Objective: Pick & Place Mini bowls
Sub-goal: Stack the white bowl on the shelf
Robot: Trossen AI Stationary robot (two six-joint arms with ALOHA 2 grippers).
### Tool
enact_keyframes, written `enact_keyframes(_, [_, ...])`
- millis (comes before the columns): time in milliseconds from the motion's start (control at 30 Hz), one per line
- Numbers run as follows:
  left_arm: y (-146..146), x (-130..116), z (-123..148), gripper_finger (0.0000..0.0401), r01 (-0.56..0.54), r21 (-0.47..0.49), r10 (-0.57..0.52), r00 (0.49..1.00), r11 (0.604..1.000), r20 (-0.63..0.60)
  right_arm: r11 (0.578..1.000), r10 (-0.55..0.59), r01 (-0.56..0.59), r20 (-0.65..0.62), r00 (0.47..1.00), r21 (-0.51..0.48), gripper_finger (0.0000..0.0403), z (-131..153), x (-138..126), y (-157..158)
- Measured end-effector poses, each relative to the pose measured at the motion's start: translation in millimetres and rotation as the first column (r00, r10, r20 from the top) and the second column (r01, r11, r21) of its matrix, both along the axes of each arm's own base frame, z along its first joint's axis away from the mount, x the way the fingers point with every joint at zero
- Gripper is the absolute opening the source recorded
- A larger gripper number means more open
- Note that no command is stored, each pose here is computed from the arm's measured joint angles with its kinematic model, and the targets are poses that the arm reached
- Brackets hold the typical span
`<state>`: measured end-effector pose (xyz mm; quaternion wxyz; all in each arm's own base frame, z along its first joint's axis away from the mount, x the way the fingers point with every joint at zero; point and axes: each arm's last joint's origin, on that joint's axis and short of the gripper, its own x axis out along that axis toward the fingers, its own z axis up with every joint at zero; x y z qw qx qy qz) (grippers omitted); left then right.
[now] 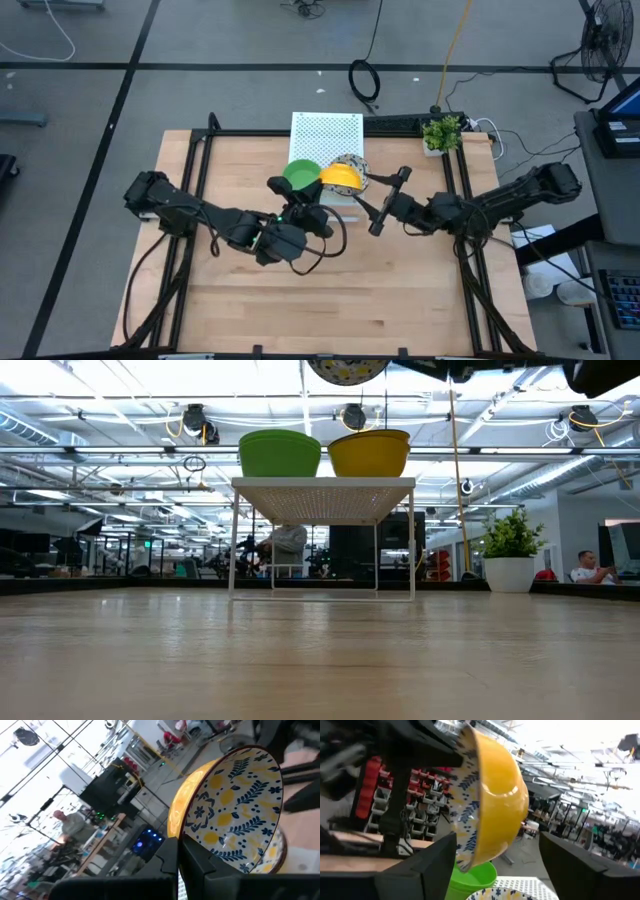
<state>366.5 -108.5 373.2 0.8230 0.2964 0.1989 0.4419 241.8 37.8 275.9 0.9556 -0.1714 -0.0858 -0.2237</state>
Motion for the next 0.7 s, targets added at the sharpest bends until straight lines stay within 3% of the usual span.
enact_keyframes(200, [-2.5,0.0,1.9,0.0004,0.007,0.002,-0.007,1.0,1.0,0.007,0.993,-0.01,0.001,0.075,0.997,0.115,0.0239,-0.2,3.7,-7.6])
enact_keyframes(367, [-2.8,0.2,2.3,0.0004,0.008,0.0,-0.008,1.0,1.0,0.013,0.988,-0.005,-0.01,0.097,0.995,0.151,0.019,0.2,3.8,-9.2])
enact_keyframes(700, [-0.4,2.7,2.4,0.0004,0.057,-0.05,-0.054,0.997,0.997,0.063,0.989,0.028,-0.05,0.155,0.987,0.138,0.0038,5.6,2.5,-10.9])
